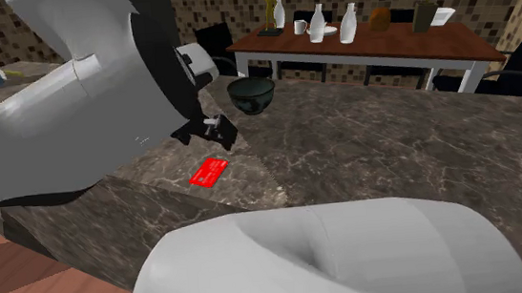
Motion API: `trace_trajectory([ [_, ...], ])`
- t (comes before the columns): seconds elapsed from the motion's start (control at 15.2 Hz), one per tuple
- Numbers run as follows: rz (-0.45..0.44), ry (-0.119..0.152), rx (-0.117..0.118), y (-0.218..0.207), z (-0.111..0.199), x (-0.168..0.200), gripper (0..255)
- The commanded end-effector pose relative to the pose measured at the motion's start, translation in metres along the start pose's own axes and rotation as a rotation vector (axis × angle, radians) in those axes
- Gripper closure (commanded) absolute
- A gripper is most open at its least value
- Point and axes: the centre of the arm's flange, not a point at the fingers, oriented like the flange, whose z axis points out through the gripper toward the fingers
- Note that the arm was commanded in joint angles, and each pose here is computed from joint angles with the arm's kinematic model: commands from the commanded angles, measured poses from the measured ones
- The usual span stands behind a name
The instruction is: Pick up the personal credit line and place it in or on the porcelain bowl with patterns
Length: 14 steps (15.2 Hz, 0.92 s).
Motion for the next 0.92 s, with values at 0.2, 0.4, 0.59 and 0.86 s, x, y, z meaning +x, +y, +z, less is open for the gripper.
trace_trajectory([
  [0.2, 0.059, 0.043, -0.023, -0.007, 0.038, -0.017, 0],
  [0.4, 0.059, 0.043, -0.023, -0.007, 0.054, -0.017, 0],
  [0.59, 0.059, 0.043, -0.023, -0.007, 0.062, -0.016, 0],
  [0.86, 0.059, 0.043, -0.023, -0.007, 0.062, -0.016, 0],
])
